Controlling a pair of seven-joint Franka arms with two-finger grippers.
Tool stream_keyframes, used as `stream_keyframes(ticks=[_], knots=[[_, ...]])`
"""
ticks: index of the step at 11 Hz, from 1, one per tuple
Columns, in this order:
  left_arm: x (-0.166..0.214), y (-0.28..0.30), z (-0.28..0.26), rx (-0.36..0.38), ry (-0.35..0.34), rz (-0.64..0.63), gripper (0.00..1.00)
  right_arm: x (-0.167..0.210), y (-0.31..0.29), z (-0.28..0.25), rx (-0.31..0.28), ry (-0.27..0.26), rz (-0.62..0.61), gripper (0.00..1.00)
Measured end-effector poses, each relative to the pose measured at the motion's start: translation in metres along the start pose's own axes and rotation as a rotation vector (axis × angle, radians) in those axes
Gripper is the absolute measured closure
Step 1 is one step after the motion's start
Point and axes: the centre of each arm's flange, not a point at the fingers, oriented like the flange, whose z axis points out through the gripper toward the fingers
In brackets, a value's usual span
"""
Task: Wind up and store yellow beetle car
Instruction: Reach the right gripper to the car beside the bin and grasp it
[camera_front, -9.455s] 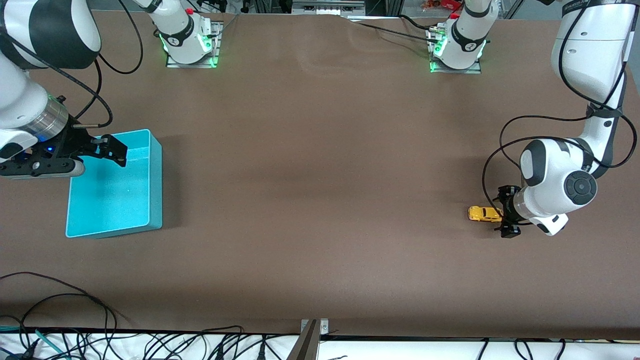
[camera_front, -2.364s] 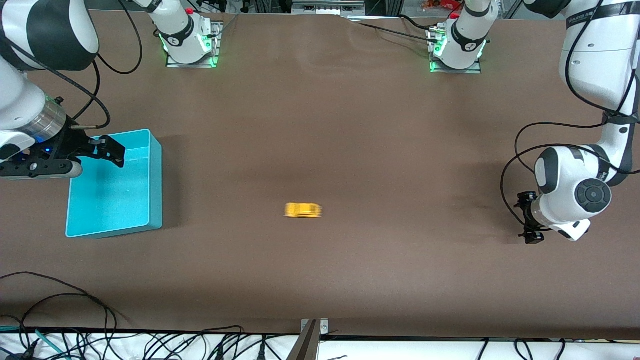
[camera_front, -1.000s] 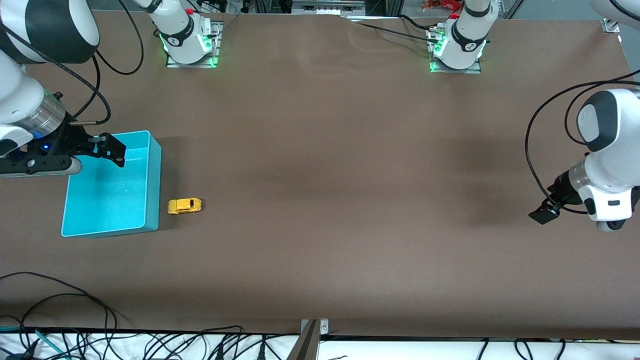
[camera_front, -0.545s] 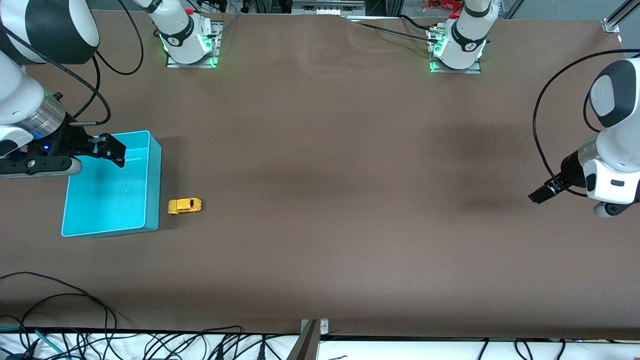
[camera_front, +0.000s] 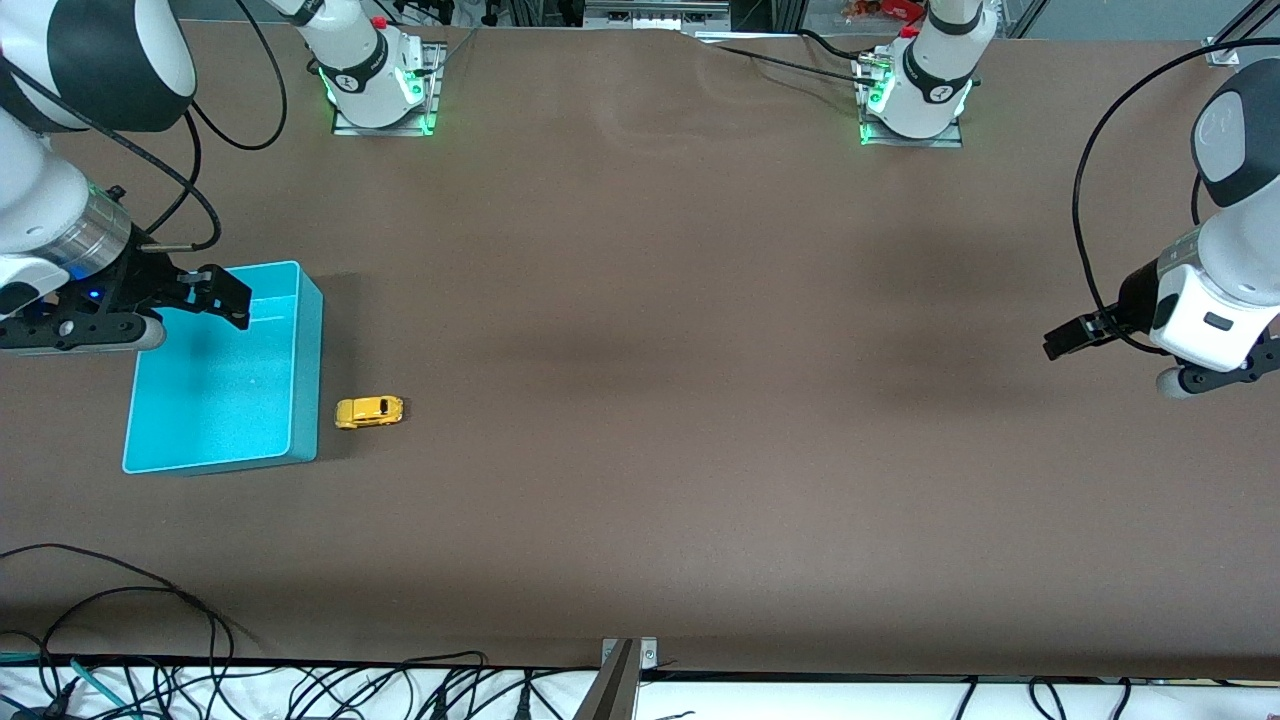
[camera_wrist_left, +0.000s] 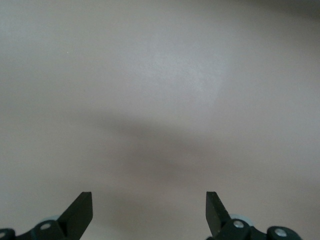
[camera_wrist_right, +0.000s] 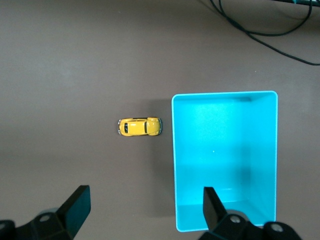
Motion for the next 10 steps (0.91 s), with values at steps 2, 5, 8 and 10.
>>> stream_keyframes(ticks=[2,5,8,10], knots=[[-0.001,0.003,-0.003,-0.001,0.002,0.052,0.0,-0.004,-0.007,0.004,0.026,-0.043,-0.001,0.0],[-0.002,0.01,-0.01,-0.007,0.013,0.074,0.0,-0.003,-0.019,0.019,0.073,-0.08,-0.021,0.0],[-0.003,0.011,-0.01,-0.006,0.012,0.082,0.0,-0.001,-0.061,0.036,0.083,-0.102,-0.275,0.0],[-0.003,0.012,-0.01,-0.007,0.012,0.096,0.0,-0.002,-0.073,0.035,0.092,-0.094,-0.476,0.0]])
